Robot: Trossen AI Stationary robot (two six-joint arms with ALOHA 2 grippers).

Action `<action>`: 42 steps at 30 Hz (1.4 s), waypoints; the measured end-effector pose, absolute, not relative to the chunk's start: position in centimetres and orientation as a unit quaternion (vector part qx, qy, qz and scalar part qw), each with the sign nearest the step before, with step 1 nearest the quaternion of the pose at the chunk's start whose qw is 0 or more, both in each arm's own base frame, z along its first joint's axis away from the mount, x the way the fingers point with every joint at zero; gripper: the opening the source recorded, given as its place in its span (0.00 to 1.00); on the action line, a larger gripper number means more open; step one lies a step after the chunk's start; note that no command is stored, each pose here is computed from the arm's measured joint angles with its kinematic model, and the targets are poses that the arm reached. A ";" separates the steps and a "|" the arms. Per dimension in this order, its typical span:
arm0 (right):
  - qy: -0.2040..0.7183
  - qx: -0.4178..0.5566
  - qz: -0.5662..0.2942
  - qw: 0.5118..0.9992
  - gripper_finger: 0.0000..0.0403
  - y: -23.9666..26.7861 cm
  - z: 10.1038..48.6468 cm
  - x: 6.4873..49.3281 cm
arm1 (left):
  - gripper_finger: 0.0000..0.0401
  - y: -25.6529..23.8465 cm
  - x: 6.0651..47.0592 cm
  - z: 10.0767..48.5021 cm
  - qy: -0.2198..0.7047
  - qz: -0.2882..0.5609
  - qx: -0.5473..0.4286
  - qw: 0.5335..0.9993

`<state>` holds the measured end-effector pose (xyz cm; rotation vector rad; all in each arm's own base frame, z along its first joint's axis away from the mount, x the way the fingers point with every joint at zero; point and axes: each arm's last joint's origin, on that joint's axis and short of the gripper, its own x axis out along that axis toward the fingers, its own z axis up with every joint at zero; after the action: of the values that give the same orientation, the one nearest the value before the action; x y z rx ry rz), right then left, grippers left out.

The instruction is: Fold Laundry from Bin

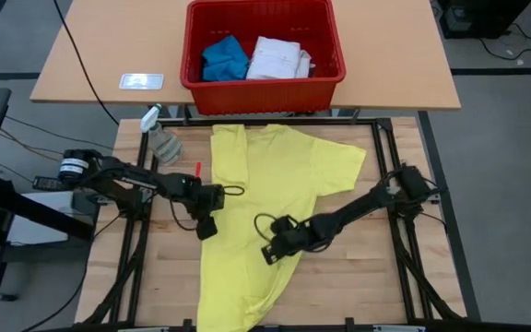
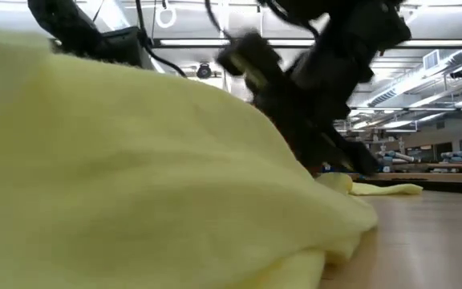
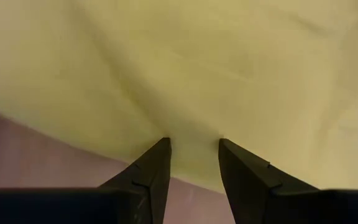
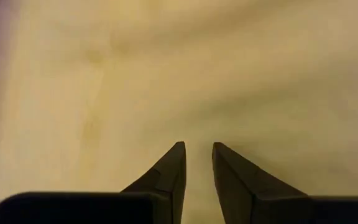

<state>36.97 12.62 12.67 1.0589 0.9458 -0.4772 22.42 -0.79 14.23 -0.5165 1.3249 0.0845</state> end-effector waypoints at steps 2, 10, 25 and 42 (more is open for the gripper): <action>0.458 0.477 -0.214 0.719 0.22 13.1 12.0 36.7 | 0.35 -1.3 22.6 13.9 0.613 0.049 -0.251 0.748; 0.573 0.380 -0.223 0.691 0.22 13.8 14.1 32.7 | 0.35 -4.4 23.4 13.9 0.581 0.076 -0.336 0.738; 0.632 0.212 -0.192 0.720 0.22 11.5 20.5 27.8 | 0.35 -11.2 27.1 12.7 0.432 0.119 -0.508 0.736; 0.610 0.269 -0.112 0.737 0.21 17.9 15.9 27.8 | 0.35 -10.7 27.9 12.4 0.439 0.142 -0.484 0.744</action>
<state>27.84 17.89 15.95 0.5902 1.3398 -0.2452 27.92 -10.74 12.35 -1.0592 0.9623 0.3111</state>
